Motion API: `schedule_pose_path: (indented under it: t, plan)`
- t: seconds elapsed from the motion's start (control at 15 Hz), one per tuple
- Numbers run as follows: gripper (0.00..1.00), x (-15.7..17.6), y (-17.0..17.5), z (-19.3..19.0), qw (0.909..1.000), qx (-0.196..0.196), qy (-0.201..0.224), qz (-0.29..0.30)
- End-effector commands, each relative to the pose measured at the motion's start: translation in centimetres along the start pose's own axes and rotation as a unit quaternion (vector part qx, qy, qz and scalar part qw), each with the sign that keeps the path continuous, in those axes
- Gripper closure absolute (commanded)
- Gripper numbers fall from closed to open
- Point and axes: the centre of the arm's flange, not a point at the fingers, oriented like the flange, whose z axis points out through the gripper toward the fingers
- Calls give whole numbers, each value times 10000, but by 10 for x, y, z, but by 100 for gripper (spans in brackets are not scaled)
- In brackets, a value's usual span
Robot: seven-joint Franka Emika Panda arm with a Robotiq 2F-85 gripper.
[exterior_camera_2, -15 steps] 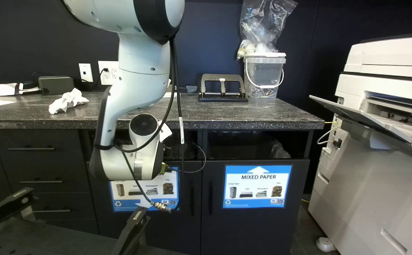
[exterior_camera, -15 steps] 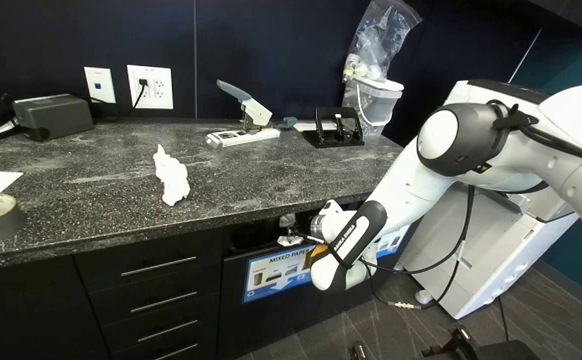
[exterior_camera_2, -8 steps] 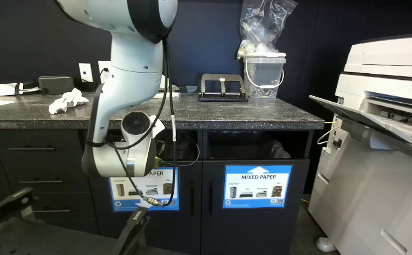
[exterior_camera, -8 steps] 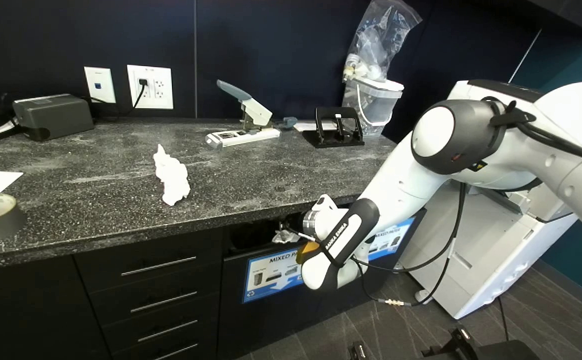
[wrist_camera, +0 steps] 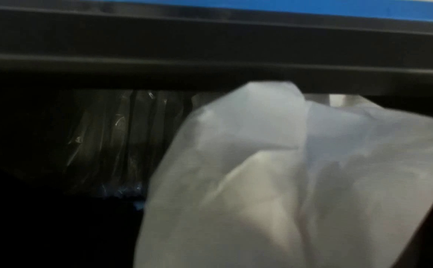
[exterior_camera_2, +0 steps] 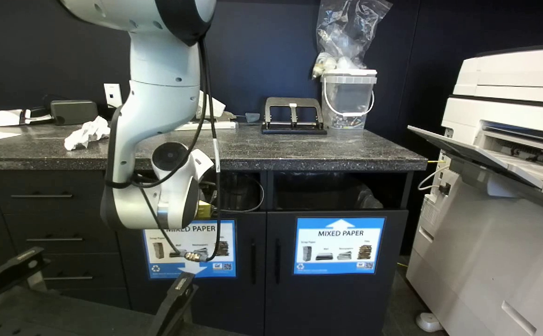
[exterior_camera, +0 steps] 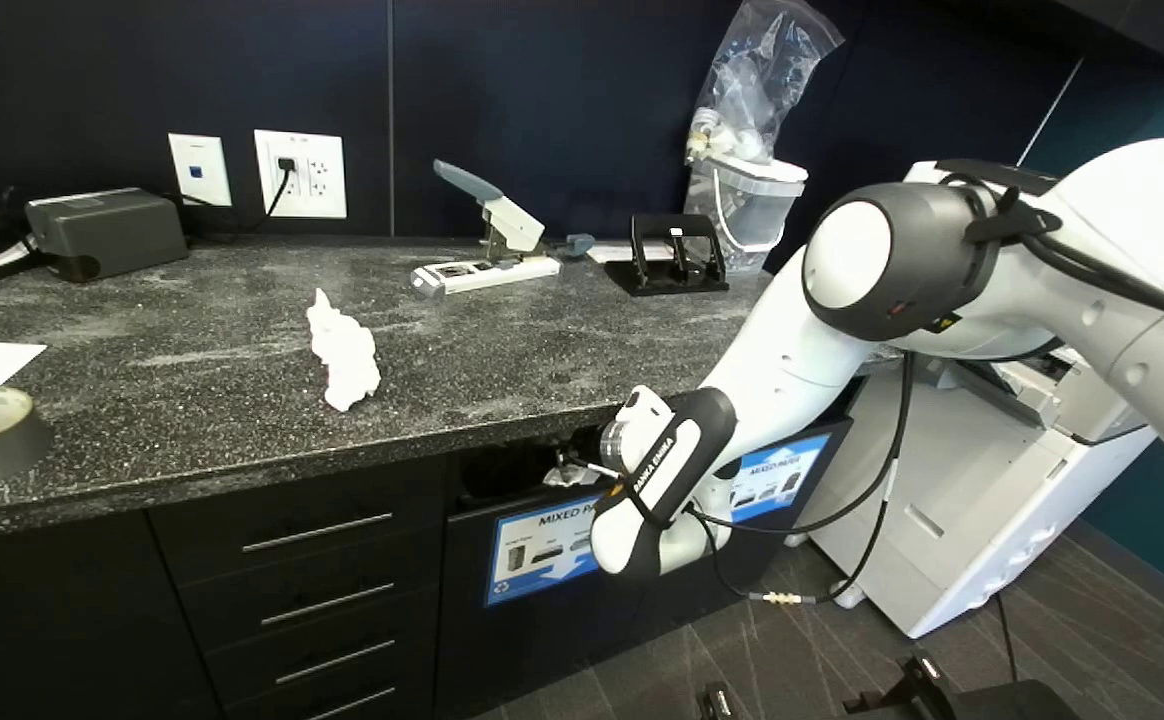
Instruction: Put the tissues into the rubbish bin.
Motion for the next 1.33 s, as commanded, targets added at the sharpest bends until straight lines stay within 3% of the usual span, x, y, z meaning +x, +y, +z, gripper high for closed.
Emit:
schedule_pose_path:
  t: [0.0,0.2,0.8,0.87,1.27]
  plan:
    - [0,61,-13,15,9968,-331,-595,-415]
    - [0,63,-15,9,9927,-496,-988,-479]
    - [0,69,-25,-1,9957,-155,-754,-516]
    - [22,69,-27,-2,9959,-117,-738,-508]
    - [65,71,-39,-7,9986,119,-416,-306]
